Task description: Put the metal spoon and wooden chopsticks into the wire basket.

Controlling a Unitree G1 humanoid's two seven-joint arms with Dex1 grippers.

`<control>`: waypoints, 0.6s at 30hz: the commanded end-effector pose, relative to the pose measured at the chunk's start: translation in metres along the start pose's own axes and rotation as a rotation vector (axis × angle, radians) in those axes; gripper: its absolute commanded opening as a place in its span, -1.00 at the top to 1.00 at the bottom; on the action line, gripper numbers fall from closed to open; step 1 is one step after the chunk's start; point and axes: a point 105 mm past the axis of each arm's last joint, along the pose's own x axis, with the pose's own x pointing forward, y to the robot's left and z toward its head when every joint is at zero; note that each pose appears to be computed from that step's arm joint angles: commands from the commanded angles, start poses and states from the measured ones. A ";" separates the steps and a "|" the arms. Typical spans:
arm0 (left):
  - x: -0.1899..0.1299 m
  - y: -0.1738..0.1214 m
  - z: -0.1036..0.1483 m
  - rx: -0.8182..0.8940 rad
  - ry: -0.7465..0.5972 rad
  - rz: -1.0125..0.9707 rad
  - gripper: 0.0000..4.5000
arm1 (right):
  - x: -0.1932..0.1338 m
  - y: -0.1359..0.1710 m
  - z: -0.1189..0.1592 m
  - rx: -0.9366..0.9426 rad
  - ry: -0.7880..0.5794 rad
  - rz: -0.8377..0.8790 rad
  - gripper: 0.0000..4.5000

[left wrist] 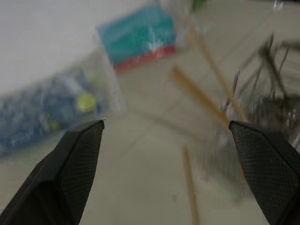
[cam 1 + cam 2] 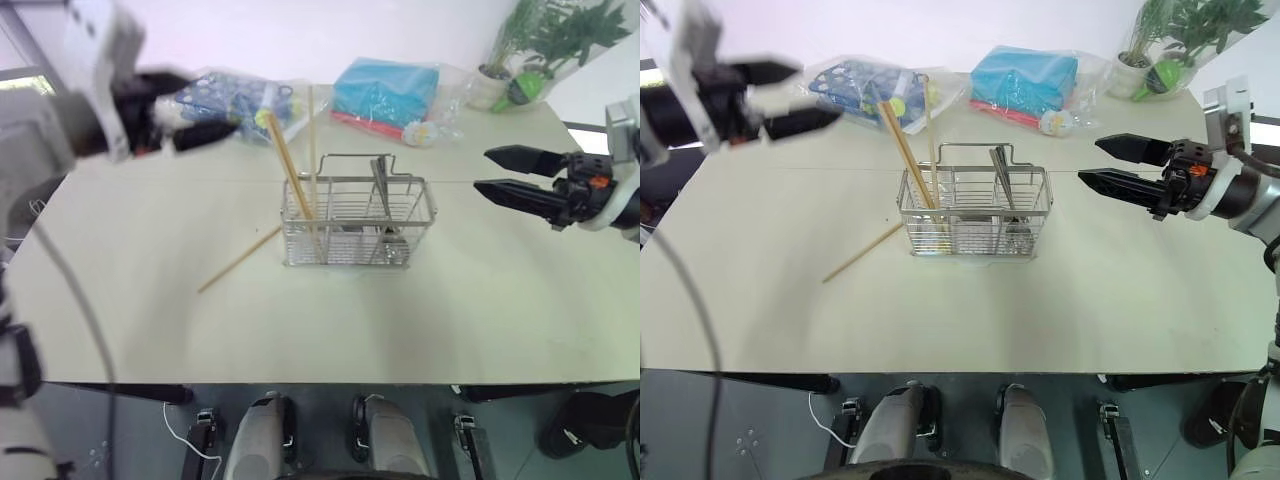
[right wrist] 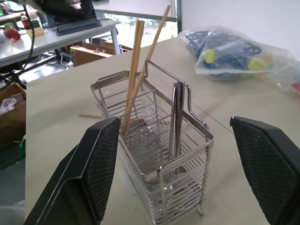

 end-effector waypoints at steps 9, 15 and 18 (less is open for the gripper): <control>0.070 -0.027 -0.078 0.018 0.296 -0.228 -0.99 | 0.010 0.006 0.007 -0.040 -0.040 0.030 -0.71; 0.100 -0.023 -0.099 0.050 0.374 -0.226 -0.99 | 0.001 0.022 0.003 -0.044 0.000 0.070 -0.71; 0.112 -0.020 -0.107 0.065 0.406 -0.223 -0.99 | -0.004 0.032 0.002 -0.043 0.021 0.093 -0.71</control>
